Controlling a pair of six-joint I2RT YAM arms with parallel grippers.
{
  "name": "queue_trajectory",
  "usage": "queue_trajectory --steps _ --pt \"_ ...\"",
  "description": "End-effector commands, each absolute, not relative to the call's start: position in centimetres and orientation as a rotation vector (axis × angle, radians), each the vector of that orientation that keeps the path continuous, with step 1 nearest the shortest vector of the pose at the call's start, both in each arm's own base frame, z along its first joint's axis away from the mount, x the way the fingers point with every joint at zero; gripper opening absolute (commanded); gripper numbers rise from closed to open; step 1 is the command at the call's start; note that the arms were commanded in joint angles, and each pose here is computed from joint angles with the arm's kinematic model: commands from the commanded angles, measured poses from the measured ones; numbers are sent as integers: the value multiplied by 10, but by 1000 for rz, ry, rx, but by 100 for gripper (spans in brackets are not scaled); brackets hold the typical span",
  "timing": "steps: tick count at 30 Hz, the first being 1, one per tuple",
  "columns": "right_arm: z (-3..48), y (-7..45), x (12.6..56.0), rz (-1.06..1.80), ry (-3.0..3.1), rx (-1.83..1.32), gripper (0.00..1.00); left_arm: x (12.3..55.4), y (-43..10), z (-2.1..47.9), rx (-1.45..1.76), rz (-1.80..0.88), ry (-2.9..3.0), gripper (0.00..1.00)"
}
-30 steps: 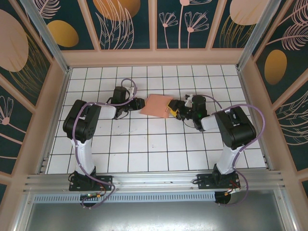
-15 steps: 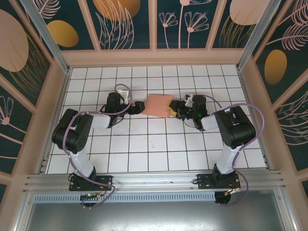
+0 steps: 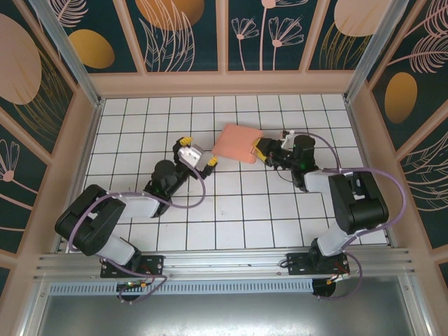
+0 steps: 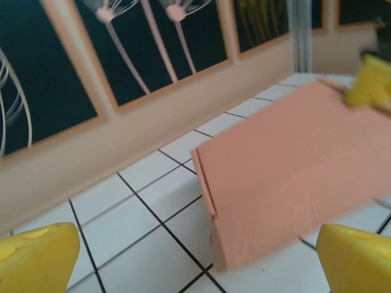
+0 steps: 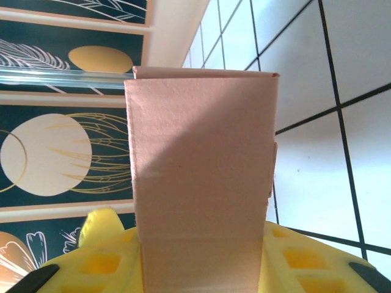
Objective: Fold the paper box
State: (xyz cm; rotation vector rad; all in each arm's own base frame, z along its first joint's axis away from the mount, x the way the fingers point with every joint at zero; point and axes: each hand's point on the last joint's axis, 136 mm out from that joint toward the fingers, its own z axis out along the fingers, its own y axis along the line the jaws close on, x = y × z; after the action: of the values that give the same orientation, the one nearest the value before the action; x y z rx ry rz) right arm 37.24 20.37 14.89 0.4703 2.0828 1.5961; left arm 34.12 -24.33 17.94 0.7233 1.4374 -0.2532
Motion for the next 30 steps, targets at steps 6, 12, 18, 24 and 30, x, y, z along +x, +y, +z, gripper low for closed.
queue_trajectory --steps 6,12,18,24,30 --pt "176 201 352 1662 2059 417 38 323 -253 207 950 375 991 99" --pt "182 203 341 1719 2045 404 38 328 -253 204 954 543 920 98" --pt "187 206 331 1753 2037 409 38 334 -256 193 1020 614 917 94" --pt "194 215 320 1823 2011 410 37 339 -259 184 1057 644 923 91" --pt "201 226 312 1853 2013 387 37 340 -260 182 1067 653 924 83"
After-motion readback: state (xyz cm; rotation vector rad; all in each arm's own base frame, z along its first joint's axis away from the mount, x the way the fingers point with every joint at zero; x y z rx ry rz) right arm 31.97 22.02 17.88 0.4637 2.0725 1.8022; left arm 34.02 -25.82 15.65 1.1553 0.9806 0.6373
